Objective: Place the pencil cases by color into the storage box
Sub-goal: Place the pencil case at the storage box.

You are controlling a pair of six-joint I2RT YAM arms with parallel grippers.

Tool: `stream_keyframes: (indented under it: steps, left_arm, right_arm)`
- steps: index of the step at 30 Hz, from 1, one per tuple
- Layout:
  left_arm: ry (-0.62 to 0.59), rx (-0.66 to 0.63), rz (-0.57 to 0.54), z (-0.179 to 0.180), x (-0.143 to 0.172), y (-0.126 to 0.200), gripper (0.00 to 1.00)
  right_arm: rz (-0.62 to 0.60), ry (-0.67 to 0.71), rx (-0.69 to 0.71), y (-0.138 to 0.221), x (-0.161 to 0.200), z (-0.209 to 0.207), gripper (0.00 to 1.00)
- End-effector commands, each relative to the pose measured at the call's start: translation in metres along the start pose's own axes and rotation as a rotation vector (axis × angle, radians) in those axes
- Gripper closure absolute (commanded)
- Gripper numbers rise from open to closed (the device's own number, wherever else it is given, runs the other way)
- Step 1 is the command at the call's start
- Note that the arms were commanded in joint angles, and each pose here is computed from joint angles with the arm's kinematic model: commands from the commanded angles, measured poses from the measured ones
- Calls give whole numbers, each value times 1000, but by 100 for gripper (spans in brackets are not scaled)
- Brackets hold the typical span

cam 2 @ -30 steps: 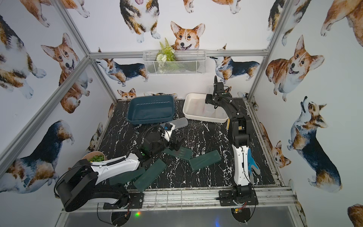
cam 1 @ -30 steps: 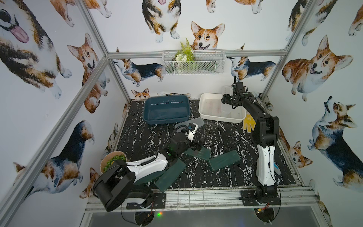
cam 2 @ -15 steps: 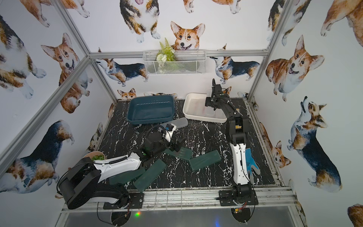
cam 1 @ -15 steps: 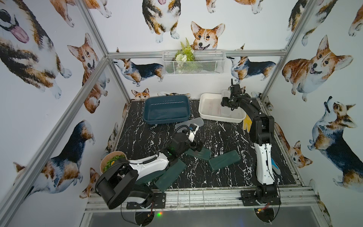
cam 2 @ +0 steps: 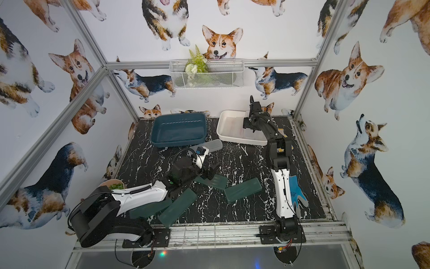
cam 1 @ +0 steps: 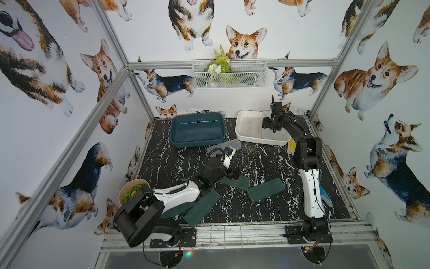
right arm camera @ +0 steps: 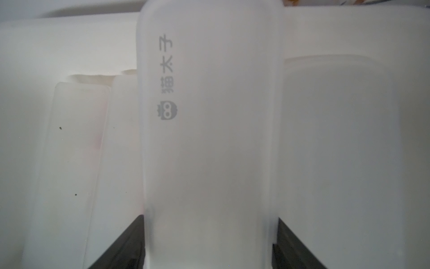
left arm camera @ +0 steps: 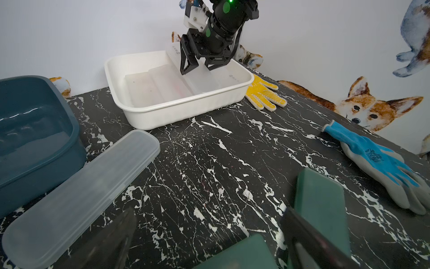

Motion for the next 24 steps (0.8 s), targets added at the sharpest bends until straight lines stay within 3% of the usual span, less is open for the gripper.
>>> stream_keyframes:
  steps: [1,15,24]
  left_arm:
    - [-4,6,-32,0,-5,0,0]
    - [53,-93,-22,6,-10,-2,0]
    - [10,-166,-4,5,-35,1,0]
  right_arm:
    - [33,9,24,-4,5,-2,29]
    - [8,47,31,8,-5,4,9]
    - [-109,48,4,57,-27,7,0]
Point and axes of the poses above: each gripper's point midway between its finger pads, its own y axis back along the fingers, its own z axis along the line the jaws close on, x = y × z, the point moved 10 cm from there along y, back along the fingers, and after that the axes turned 5 degrees about y, right-handed, at the moved point
